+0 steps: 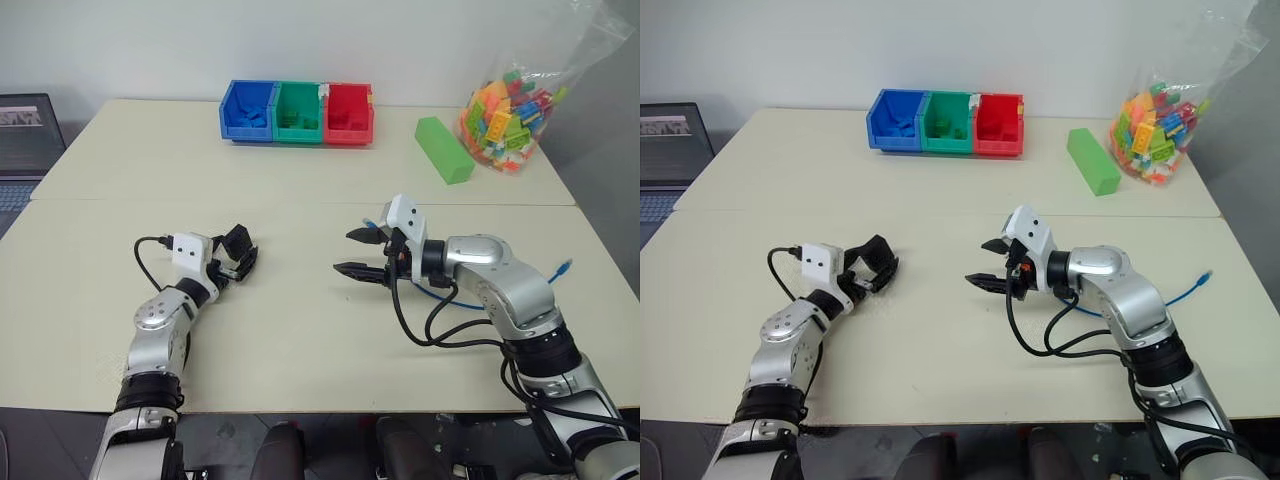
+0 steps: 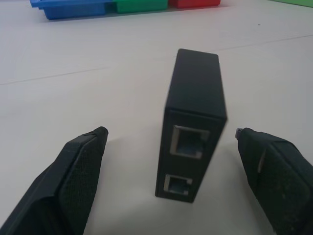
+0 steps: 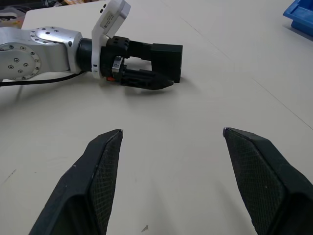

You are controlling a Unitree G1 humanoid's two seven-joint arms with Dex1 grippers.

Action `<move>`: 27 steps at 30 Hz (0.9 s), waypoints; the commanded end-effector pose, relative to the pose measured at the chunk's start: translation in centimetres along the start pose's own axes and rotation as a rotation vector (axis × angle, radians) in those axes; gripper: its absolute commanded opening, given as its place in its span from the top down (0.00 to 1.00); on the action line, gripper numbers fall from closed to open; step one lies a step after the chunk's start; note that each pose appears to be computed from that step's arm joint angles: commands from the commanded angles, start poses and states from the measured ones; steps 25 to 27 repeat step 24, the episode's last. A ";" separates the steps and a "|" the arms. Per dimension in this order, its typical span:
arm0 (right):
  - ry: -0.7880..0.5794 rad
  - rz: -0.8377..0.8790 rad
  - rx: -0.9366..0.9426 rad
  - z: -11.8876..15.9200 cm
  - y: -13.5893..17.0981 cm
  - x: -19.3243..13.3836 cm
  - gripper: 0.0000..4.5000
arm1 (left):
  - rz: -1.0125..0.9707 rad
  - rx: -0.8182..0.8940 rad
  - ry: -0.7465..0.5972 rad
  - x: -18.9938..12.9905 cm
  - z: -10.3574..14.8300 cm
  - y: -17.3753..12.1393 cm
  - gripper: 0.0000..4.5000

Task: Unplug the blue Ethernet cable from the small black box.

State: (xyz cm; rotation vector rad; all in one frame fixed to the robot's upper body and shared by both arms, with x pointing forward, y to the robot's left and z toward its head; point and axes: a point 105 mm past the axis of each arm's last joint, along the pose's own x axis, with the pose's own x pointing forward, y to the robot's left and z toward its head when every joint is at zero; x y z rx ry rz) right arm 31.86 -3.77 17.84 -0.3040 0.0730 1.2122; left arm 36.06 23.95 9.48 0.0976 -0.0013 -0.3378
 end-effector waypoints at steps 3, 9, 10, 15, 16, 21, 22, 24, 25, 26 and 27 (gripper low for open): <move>0.002 -0.004 -0.020 0.3 0.2 -1.6 0.23 | 0.002 0.082 0.016 -3.0 2.3 0.0 0.01; 0.036 -0.001 -0.010 0.1 -0.3 -4.2 0.23 | -0.048 0.139 0.082 -6.5 4.5 0.2 0.01; 0.041 -0.004 -0.002 0.2 -0.6 -4.9 0.23 | -0.066 0.148 0.099 -7.5 5.1 0.3 0.01; 0.066 -0.022 0.029 0.3 -2.2 -7.4 0.23 | -0.166 0.176 0.188 -10.2 7.0 0.8 0.01; 0.069 -0.025 0.035 0.4 -2.4 -7.8 0.23 | -0.185 0.181 0.195 -10.5 7.3 0.9 0.01; 0.072 -0.035 0.046 0.6 -3.2 -8.7 0.23 | -0.192 0.186 0.196 -11.0 8.6 1.8 0.01; 0.071 -0.035 0.046 0.6 -3.3 -8.7 0.23 | -0.192 0.184 0.186 -10.9 8.8 1.9 0.01; 0.070 -0.036 0.041 0.7 -3.3 -8.7 0.23 | -0.215 0.170 0.173 -10.9 9.0 1.6 0.01; 0.070 -0.036 0.041 0.7 -3.3 -8.7 0.23 | -0.215 0.170 0.173 -10.9 9.0 1.6 0.01; 0.070 -0.036 0.041 0.7 -3.3 -8.7 0.23 | -0.215 0.170 0.173 -10.9 9.0 1.6 0.01; 0.070 -0.036 0.041 0.7 -3.3 -8.7 0.23 | -0.215 0.170 0.173 -10.9 9.0 1.6 0.01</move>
